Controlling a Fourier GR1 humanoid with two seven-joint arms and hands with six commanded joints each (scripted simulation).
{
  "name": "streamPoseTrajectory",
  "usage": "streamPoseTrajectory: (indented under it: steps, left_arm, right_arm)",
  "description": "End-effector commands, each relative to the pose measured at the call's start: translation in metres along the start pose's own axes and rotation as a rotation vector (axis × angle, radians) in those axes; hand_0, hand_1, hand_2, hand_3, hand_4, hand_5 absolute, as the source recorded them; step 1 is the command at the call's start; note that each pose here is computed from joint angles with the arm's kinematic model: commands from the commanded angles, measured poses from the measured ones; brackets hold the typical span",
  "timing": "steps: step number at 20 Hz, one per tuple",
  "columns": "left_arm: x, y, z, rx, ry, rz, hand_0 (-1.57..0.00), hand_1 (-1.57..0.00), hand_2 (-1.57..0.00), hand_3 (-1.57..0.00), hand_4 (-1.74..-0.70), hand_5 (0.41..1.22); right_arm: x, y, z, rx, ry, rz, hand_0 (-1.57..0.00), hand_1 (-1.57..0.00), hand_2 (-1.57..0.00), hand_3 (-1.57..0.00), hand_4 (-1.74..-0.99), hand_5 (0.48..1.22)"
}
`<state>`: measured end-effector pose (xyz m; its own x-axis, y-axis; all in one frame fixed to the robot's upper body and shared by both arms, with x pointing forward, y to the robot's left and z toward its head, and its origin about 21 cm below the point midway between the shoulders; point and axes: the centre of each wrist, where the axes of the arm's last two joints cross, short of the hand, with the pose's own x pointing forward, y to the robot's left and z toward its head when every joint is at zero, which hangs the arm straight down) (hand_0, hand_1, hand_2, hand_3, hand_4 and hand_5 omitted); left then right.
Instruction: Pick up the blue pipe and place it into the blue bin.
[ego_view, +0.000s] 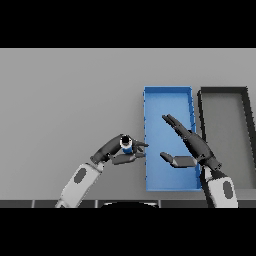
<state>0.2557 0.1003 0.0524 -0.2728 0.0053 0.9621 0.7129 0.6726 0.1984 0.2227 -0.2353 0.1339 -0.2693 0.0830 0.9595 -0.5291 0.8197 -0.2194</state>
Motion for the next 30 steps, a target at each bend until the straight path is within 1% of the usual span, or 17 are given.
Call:
streamPoseTrajectory:
  steps: [1,4,6,8,10,11,13,18,20,21,22,23,26,27,28,29,30]
  left_arm:
    - [0.0,0.0,-0.001,-0.001,0.008,-0.01,-1.57,-1.57,-1.57,-1.57,-1.47,1.221]
    - [-0.001,0.0,-0.001,0.004,0.014,-0.011,-1.57,-1.57,-1.57,-1.57,-1.47,1.221]
    - [-0.003,0.002,0.001,0.007,0.013,-0.017,-1.57,-1.57,-1.57,-1.57,-1.47,1.221]
    - [-0.003,0.004,-0.003,0.01,0.013,-0.009,-1.57,-1.57,-1.57,-1.57,-1.47,1.221]
    - [-0.005,0.006,-0.004,-0.003,-0.003,-0.011,-1.57,-1.57,-1.57,-1.57,-1.47,1.221]
    - [-0.004,0.008,-0.005,-0.011,-0.008,-0.009,-1.57,-1.57,-1.57,-1.57,-1.46,1.221]
    - [-0.005,0.005,-0.008,-0.021,0.008,0.008,-1.57,-1.57,-1.57,-1.57,-1.46,1.221]
    - [-0.005,0.006,-0.001,-0.019,0.019,0.015,-1.57,-1.57,-1.57,-1.57,-1.47,1.221]
    - [-0.005,0.009,-0.002,-0.013,0.025,-0.001,-1.57,-1.57,-1.57,-1.57,-1.47,1.221]
    - [-0.006,0.013,-0.003,-0.006,0.052,-0.012,-1.57,-1.57,-1.57,-1.57,-1.47,1.221]
    - [-0.006,0.011,-0.002,-0.013,0.048,-0.008,-1.57,-1.57,-1.57,-1.57,-1.46,1.221]
    - [-0.007,0.011,-0.004,-0.012,0.039,0.001,-1.57,-1.57,-1.57,-1.57,-1.52,1.221]
    - [-0.008,0.008,-0.003,-0.011,0.091,-0.027,-1.57,-1.57,-1.57,-1.57,-1.62,1.221]
    - [-0.007,0.008,-0.002,-0.008,0.088,-0.026,-1.57,-1.57,-1.57,-1.57,-1.64,1.221]
    - [-0.007,0.005,-0.003,-0.006,0.085,-0.015,-1.57,-1.57,-1.57,-1.51,-1.66,1.221]
    - [-0.008,0.004,-0.005,-0.009,0.076,0.012,-1.57,-1.57,-1.57,-1.52,-1.68,1.221]
    - [-0.01,0.002,-0.004,-0.015,0.066,0.039,-1.57,-1.57,-1.57,-1.53,-1.69,1.221]
  right_arm:
    - [0.009,0.001,-0.006,0.037,0.001,0.02,0.0,-0.01,-0.1,0.0,-1.261,0.56]
    - [0.027,0.008,-0.027,0.146,0.0,0.086,0.0,0.0,-0.07,0.0,-1.291,0.558]
    - [0.037,0.015,-0.041,0.207,-0.026,0.113,0.0,0.0,-0.04,0.0,-1.298,0.559]
    - [0.038,0.025,-0.053,0.274,-0.021,0.098,0.0,0.0,-0.04,0.0,-1.3,0.56]
    - [0.042,0.033,-0.061,0.333,-0.026,0.085,0.0,0.0,-0.04,0.0,-1.282,0.555]
    - [0.046,0.035,-0.067,0.356,-0.044,0.107,0.0,0.0,-0.05,0.0,-1.268,0.555]
    - [0.045,0.045,-0.081,0.392,-0.024,0.126,0.0,0.0,-0.05,0.0,-1.242,0.551]
    - [0.052,0.054,-0.107,0.451,-0.014,0.164,-0.02,-0.03,-0.08,0.0,-1.186,0.521]
    - [0.052,0.054,-0.116,0.474,-0.005,0.173,-0.03,-0.06,-0.11,-0.01,-1.192,0.507]
    - [0.053,0.058,-0.122,0.489,0.005,0.178,-0.07,-0.11,-0.17,-0.04,-1.204,0.497]
    - [0.053,0.057,-0.124,0.502,0.007,0.181,-0.17,-0.22,-0.26,-0.13,-1.233,0.487]
    - [0.053,0.06,-0.129,0.516,0.0,0.186,-0.32,-0.36,-0.38,-0.24,-1.278,0.485]
    - [0.048,0.063,-0.133,0.534,-0.01,0.17,-0.88,-0.88,-0.91,-0.76,-1.467,0.518]
    - [0.051,0.066,-0.134,0.542,-0.012,0.153,-1.01,-1.02,-1.04,-0.87,-1.514,0.55]
    - [0.049,0.071,-0.136,0.546,-0.026,0.129,-1.13,-1.13,-1.15,-0.95,-1.551,0.596]
    - [0.047,0.07,-0.135,0.547,-0.04,0.109,-1.22,-1.22,-1.23,-1.02,-1.581,0.65]
    - [0.045,0.07,-0.133,0.541,-0.055,0.091,-1.29,-1.29,-1.3,-1.1,-1.606,0.765]
